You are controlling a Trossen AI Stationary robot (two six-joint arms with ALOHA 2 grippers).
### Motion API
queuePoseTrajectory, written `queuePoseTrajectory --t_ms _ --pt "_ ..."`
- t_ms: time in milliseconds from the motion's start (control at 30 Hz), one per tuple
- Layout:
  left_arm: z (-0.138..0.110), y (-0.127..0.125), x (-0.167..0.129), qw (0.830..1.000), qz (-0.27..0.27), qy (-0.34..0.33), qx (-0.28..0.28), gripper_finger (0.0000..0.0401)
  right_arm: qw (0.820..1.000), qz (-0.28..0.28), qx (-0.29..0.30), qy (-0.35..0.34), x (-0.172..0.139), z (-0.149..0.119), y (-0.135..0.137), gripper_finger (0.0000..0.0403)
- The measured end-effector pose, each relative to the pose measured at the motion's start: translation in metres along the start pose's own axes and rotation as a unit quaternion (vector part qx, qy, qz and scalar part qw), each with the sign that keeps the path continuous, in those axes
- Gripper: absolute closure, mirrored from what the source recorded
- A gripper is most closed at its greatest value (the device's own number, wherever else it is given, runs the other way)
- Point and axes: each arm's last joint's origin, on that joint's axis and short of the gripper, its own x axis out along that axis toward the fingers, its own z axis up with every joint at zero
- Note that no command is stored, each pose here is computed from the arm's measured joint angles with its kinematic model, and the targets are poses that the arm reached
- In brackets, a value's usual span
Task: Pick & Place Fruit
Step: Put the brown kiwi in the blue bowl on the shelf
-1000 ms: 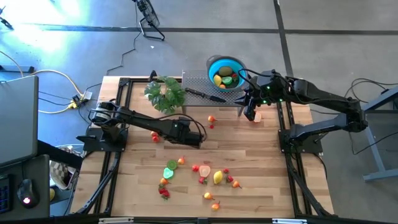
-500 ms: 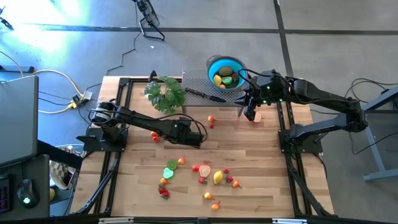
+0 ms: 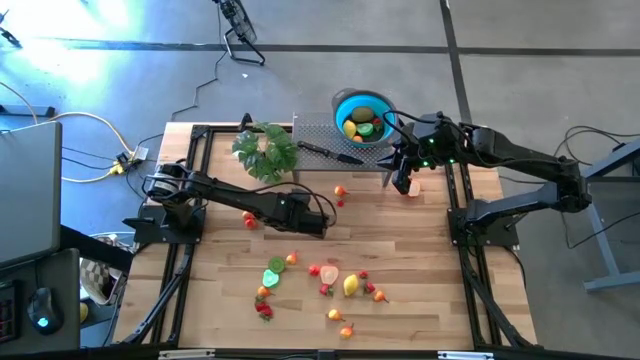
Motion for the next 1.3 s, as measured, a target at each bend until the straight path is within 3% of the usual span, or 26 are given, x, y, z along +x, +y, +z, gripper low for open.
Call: queuePoseTrajectory --t_ms 200,333,500,600,967,1300 --pt "0.001 -0.005 0.0 1.0 -0.024 -0.003 -0.009 0.0182 1.0 0.0 0.0 0.0 0.0 0.0 0.0 0.038" --pt "0.003 -0.005 0.0 0.999 -0.017 -0.038 -0.01 0.0182 1.0 0.0 0.0 0.0 0.0 0.0 0.0 0.038" --pt "0.006 -0.001 0.001 1.0 -0.004 -0.021 -0.004 0.0179 1.0 0.0 0.0 0.0 0.0 0.0 0.0 0.038" --pt "0.011 0.002 0.004 1.0 0.0 0.001 -0.007 0.0158 1.0 0.0 0.0 0.0 0.0 0.0 0.0 0.038" --pt "0.013 0.002 0.018 1.0 0.02 0.011 -0.009 0.0017 1.0 -0.001 0.0 0.006 0.0 -0.001 0.0 0.038" --pt "0.009 -0.003 0.034 0.999 0.024 0.007 -0.024 0.0021 1.0 -0.001 0.001 0.009 0.0 -0.002 0.0 0.038"
